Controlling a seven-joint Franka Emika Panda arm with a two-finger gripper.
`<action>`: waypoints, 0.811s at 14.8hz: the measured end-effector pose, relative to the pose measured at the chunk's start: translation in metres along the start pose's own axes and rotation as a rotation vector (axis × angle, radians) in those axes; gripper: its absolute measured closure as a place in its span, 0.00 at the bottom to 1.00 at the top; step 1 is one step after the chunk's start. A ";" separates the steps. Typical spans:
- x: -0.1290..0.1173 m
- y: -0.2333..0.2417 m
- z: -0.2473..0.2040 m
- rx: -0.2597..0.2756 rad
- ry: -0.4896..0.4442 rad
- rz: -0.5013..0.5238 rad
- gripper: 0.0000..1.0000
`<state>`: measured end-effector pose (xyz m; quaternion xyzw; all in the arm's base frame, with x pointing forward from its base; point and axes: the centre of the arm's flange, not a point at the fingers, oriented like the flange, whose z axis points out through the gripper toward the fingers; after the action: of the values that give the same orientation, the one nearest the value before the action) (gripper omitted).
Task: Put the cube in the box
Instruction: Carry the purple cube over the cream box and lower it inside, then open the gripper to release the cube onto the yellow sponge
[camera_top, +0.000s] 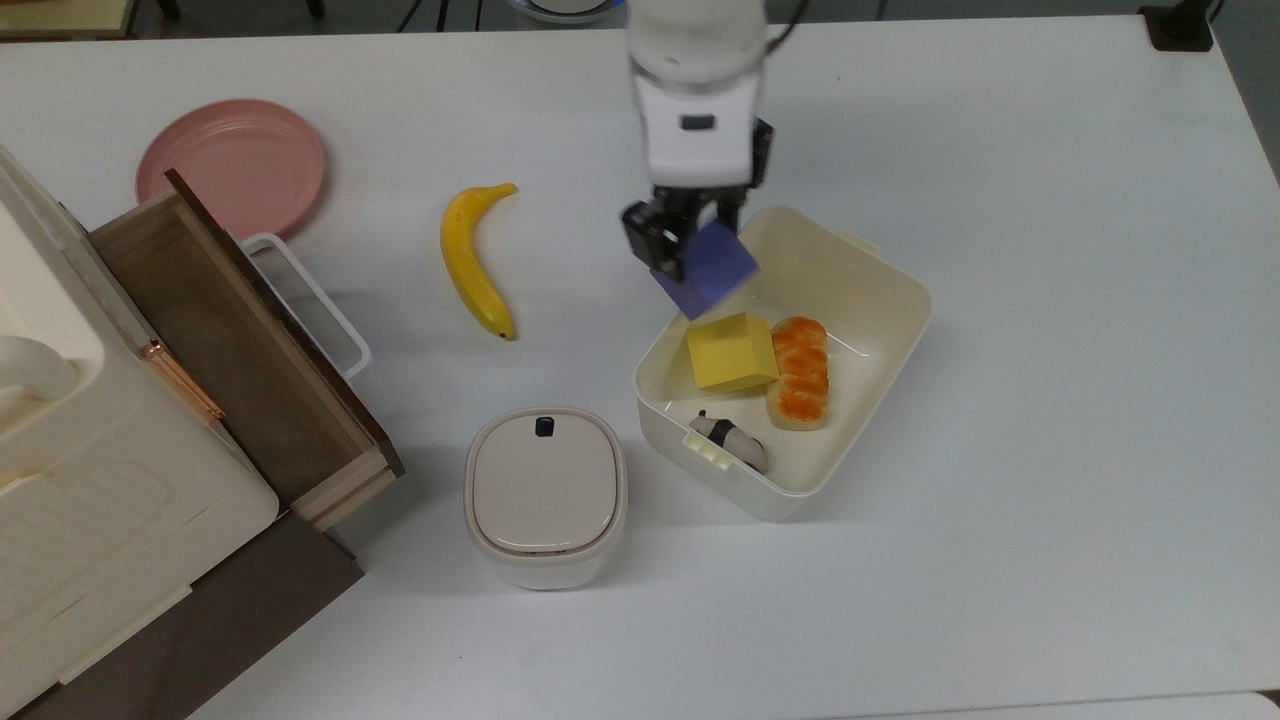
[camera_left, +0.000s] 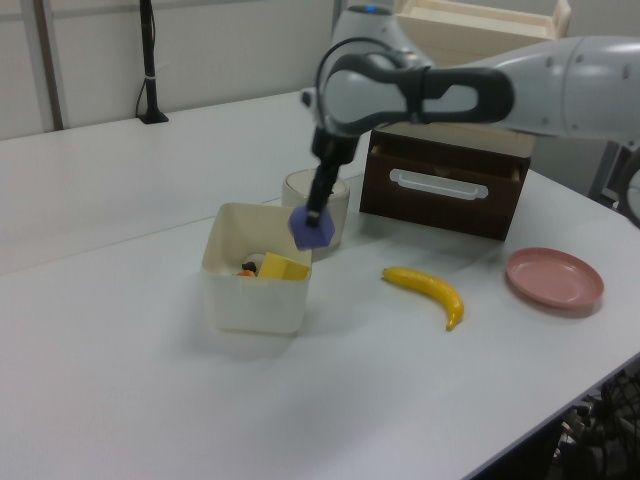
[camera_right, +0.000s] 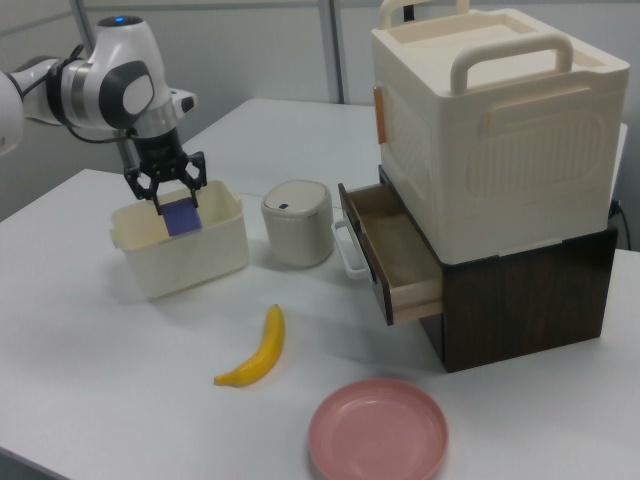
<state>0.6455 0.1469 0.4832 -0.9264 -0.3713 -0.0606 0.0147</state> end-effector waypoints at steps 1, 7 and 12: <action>0.017 -0.011 0.014 0.006 -0.002 0.007 0.29; 0.042 -0.025 0.046 -0.008 0.000 0.055 0.07; 0.041 -0.013 0.014 -0.037 0.046 0.088 0.00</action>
<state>0.6678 0.1857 0.4741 -0.9404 -0.3284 -0.0882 0.0086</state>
